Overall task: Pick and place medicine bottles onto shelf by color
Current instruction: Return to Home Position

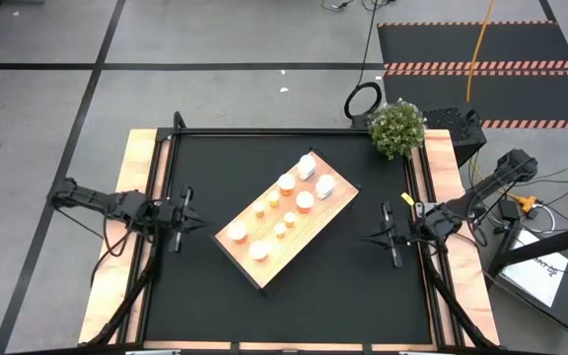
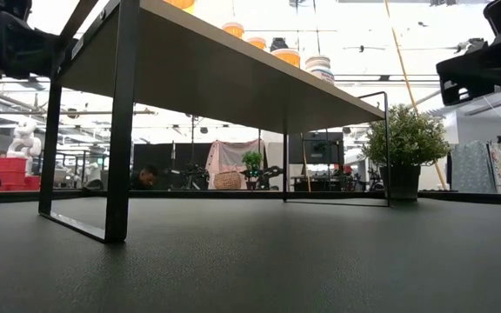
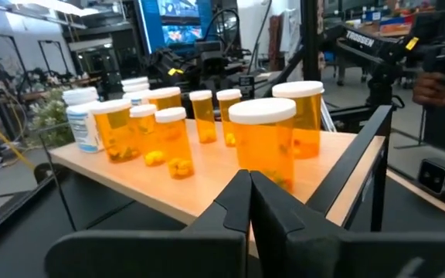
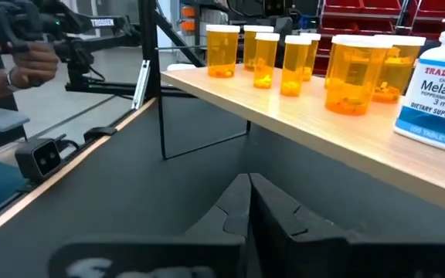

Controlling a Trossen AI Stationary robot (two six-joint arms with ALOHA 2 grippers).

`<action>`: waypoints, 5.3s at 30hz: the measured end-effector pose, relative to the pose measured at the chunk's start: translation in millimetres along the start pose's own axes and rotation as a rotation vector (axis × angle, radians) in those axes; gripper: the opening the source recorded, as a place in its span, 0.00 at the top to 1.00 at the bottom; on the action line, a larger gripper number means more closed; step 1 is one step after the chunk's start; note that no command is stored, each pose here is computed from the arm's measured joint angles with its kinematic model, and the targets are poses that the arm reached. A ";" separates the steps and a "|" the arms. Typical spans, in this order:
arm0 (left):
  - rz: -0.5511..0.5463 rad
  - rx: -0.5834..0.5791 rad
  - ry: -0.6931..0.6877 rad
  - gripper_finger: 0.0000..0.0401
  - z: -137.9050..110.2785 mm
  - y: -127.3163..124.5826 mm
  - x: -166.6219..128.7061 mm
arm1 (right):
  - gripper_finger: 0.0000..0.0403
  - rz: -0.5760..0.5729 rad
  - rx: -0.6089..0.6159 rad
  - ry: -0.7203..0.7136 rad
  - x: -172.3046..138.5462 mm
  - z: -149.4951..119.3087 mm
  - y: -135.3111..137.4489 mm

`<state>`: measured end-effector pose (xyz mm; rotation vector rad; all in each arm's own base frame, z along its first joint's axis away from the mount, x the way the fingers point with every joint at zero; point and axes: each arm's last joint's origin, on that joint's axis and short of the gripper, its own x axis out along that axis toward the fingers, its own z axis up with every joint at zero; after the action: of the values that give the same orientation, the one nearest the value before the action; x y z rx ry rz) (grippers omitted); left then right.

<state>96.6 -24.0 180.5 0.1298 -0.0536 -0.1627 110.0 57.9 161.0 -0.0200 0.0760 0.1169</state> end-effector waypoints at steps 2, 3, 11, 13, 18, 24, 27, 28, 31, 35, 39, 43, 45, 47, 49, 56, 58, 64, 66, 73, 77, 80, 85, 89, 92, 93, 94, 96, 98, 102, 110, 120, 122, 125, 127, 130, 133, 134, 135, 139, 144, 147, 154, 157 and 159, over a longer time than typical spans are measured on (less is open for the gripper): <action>0.007 0.010 -0.012 0.99 0.7 0.7 -2.0 | 1.00 0.000 -0.008 0.003 -1.1 -0.3 -0.6; 0.012 0.014 -0.015 0.99 0.8 1.3 -3.1 | 1.00 0.000 -0.014 0.007 -1.7 -0.6 -0.9; 0.068 0.014 -0.011 0.99 0.5 6.7 -4.9 | 1.00 0.005 -0.058 -0.031 -8.4 3.4 -4.1; 0.069 0.011 -0.017 0.99 0.9 7.4 -4.9 | 1.00 0.004 -0.066 -0.042 -10.5 4.5 -5.1; 0.074 0.008 -0.024 0.97 1.6 8.1 -4.9 | 1.00 0.005 -0.076 -0.041 -15.5 3.6 -7.7; 0.072 0.010 -0.028 0.99 2.0 8.0 -4.9 | 1.00 0.007 -0.099 -0.073 -22.0 5.2 -10.8; 0.072 0.009 -0.031 0.98 2.3 8.1 -4.9 | 1.00 0.052 -0.137 -0.116 -25.2 8.2 -11.0; 0.073 0.008 -0.035 0.97 2.6 8.1 -4.9 | 1.00 0.065 -0.156 -0.132 -26.5 9.3 -11.1; 0.076 0.014 -0.051 0.99 4.4 8.4 -5.1 | 1.00 0.047 -0.212 -0.158 -27.3 11.4 -13.1; 0.079 0.023 -0.077 0.98 7.0 8.7 -5.3 | 1.00 0.016 -0.226 -0.157 -25.6 11.6 -17.7; 0.080 0.022 -0.081 0.97 7.4 8.8 -5.3 | 1.00 0.029 -0.219 -0.152 -23.6 10.8 -22.4; 0.080 0.022 -0.081 0.99 7.4 8.8 -5.3 | 1.00 0.018 -0.221 -0.150 -22.1 10.8 -28.1; 0.080 0.021 -0.082 0.99 7.4 8.8 -5.3 | 1.00 0.001 -0.213 -0.148 -21.5 10.8 -31.0; 0.079 0.017 -0.081 0.98 7.3 8.7 -5.3 | 1.00 -0.011 -0.202 -0.139 -21.0 10.1 -33.4; 0.079 0.015 -0.079 0.96 7.1 8.7 -5.3 | 1.00 -0.011 -0.204 -0.137 -20.7 9.8 -35.2; 0.079 0.027 -0.073 0.99 6.6 8.6 -5.2 | 1.00 -0.005 -0.231 -0.162 -20.4 12.0 -43.1; 0.079 0.026 -0.073 0.98 6.6 8.6 -5.2 | 1.00 -0.011 -0.233 -0.160 -20.4 11.8 -45.8; 0.078 0.028 -0.073 0.98 6.6 8.6 -5.2 | 1.00 0.000 -0.194 -0.118 -20.1 7.7 -50.7; 0.078 0.036 -0.072 0.99 6.6 8.6 -5.2 | 1.00 -0.016 -0.169 -0.108 -20.0 6.9 -52.1; 0.077 0.042 -0.071 0.96 6.5 8.5 -5.2 | 1.00 -0.087 -0.151 -0.083 -19.6 5.3 -55.6; 0.074 0.032 -0.060 0.99 5.3 8.4 -5.1 | 1.00 -0.089 -0.143 -0.084 -19.7 5.3 -55.9; 0.070 0.018 -0.040 0.99 3.3 8.1 -5.0 | 1.00 -0.088 -0.127 -0.086 -19.7 5.4 -55.9; 0.068 0.009 -0.024 0.98 1.8 7.9 -4.9 | 1.00 -0.087 -0.130 -0.087 -19.7 5.5 -55.9; 0.065 0.008 0.000 0.99 -0.5 7.6 -4.9 | 1.00 -0.087 -0.130 -0.087 -19.7 5.5 -55.9; 0.063 0.001 0.010 0.99 -1.5 7.4 -4.9 | 1.00 -0.087 -0.131 -0.087 -19.7 5.5 -55.9; 0.063 0.001 0.010 0.99 -1.4 7.4 -4.9 | 1.00 -0.087 -0.132 -0.087 -19.7 5.5 -55.9; 0.063 0.001 0.010 0.99 -1.5 7.4 -4.9 | 1.00 -0.087 -0.132 -0.087 -19.7 5.6 -55.9; 0.064 0.003 0.005 0.99 -1.0 7.5 -4.9 | 1.00 -0.087 -0.133 -0.088 -19.7 5.6 -55.9; 0.065 0.013 -0.002 0.99 -0.4 7.6 -4.9 | 1.00 -0.087 -0.133 -0.088 -19.7 5.6 -55.9; 0.072 0.047 -0.052 0.99 -3.2 7.1 -3.3 | 1.00 -0.087 -0.133 -0.088 -19.7 5.6 -55.9; 0.007 0.082 -0.069 0.99 -4.7 8.0 -2.7 | 1.00 -0.086 -0.133 -0.088 -19.7 5.7 -55.8; 0.066 0.064 0.025 0.99 -14.0 18.8 -3.3 | 1.00 -0.086 -0.133 -0.088 -19.7 5.6 -55.8; 0.081 0.060 0.031 0.98 -14.5 20.2 -3.3 | 1.00 -0.086 -0.133 -0.088 -19.7 5.6 -55.8; 0.094 0.053 0.032 0.96 -14.6 21.4 -3.5 | 1.00 -0.086 -0.133 -0.088 -19.7 5.6 -55.8; 0.100 0.047 0.033 0.95 -14.7 21.9 -3.5 | 1.00 -0.086 -0.133 -0.088 -19.7 5.6 -55.8; 0.109 0.056 0.035 0.95 -14.8 22.3 -3.6 | 1.00 -0.086 -0.133 -0.088 -19.7 5.6 -55.8; 0.109 0.072 0.036 0.97 -14.8 22.3 -3.6 | 1.00 -0.086 -0.133 -0.088 -19.7 5.6 -55.8; 0.109 0.074 0.037 0.97 -14.8 22.3 -3.5 | 1.00 -0.086 -0.133 -0.088 -19.7 5.6 -55.8; 0.109 0.074 0.037 0.98 -14.8 22.3 -3.5 | 1.00 -0.086 -0.133 -0.088 -19.7 5.6 -55.8; 0.109 0.071 0.036 0.99 -14.8 22.3 -3.5 | 1.00 -0.086 -0.133 -0.088 -19.7 5.6 -55.8; 0.109 0.072 0.036 0.95 -14.7 22.3 -3.5 | 1.00 -0.086 -0.133 -0.088 -19.7 5.6 -55.8; 0.109 0.074 0.036 0.93 -14.7 22.3 -3.5 | 1.00 -0.086 -0.133 -0.088 -19.7 5.6 -55.8; 0.109 0.073 0.035 0.93 -14.7 22.3 -3.5 | 1.00 -0.086 -0.133 -0.088 -19.7 5.6 -55.8; 0.110 0.073 0.035 0.94 -14.7 22.4 -3.5 | 1.00 -0.086 -0.133 -0.088 -19.7 5.6 -55.8; 0.110 0.074 0.035 0.94 -14.7 22.4 -3.5 | 1.00 -0.086 -0.133 -0.088 -19.7 5.6 -55.8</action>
<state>97.6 0.3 168.8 0.2027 -0.0314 -0.0487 97.4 0.3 169.0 -0.1503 -0.0207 0.0364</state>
